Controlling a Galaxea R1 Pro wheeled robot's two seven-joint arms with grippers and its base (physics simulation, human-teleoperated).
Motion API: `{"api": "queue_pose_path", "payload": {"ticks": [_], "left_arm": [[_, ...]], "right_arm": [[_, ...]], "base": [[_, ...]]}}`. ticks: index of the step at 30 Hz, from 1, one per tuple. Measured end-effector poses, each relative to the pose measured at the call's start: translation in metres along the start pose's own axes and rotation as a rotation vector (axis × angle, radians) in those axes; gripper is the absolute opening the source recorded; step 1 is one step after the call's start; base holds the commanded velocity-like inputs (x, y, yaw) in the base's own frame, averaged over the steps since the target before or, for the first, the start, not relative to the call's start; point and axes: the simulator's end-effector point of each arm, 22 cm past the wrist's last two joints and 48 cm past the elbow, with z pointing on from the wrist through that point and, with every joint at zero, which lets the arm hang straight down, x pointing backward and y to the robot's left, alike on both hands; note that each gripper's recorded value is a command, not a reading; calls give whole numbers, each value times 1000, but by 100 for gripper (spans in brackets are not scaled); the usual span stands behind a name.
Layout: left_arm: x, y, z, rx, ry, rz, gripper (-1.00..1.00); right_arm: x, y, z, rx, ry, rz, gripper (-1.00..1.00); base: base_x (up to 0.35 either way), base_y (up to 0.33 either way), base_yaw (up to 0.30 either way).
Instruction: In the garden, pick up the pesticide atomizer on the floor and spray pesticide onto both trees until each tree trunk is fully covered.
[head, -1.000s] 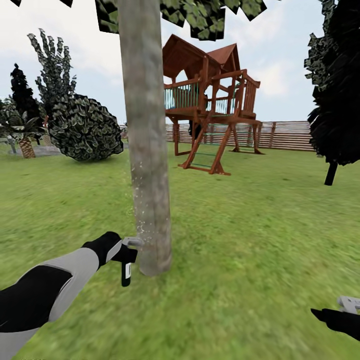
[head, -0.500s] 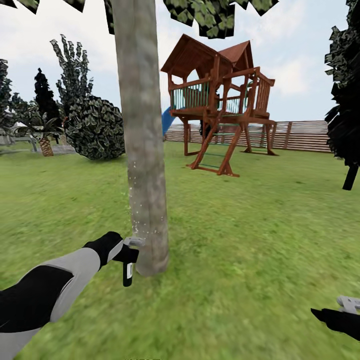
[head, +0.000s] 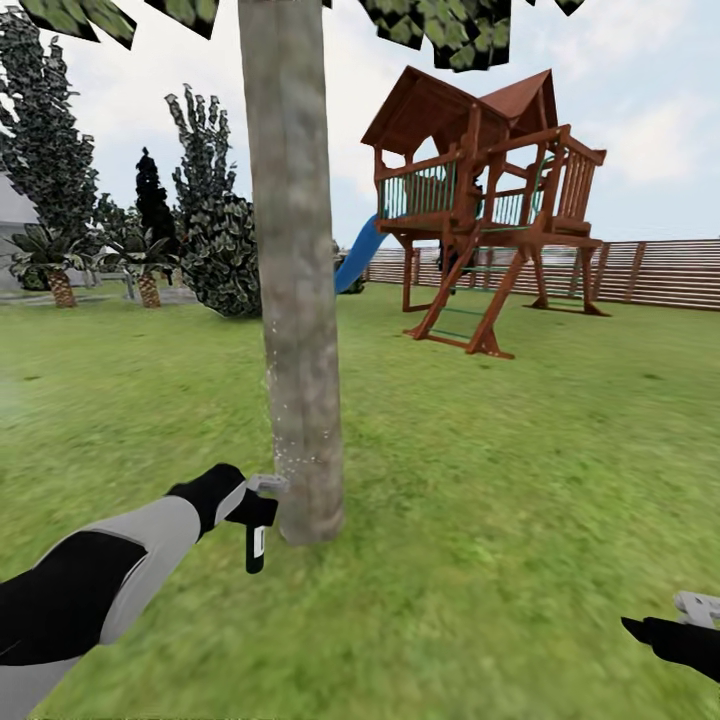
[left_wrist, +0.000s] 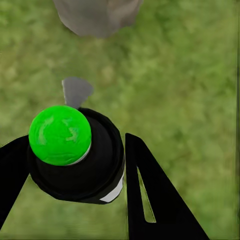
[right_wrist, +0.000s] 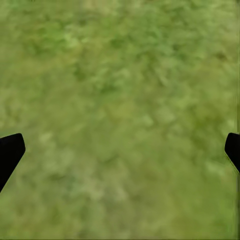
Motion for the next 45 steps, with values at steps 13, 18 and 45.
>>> {"api": "queue_pose_path", "payload": {"ticks": [13,18,45], "left_arm": [[-39,23,-41,-92,21,88,-100],[-84,19,-83,-108,-7,93,-100],[-278,30,-293,-178,-298,72,-100]], "right_arm": [[-1,-4,-1,6,-3,-1,100],[-1,-5,-2,7,-3,-2,100],[-1,-6,-2,8,-2,-1,100]], "base": [[0,-11,-60],[0,0,-14],[0,0,-5]]}}
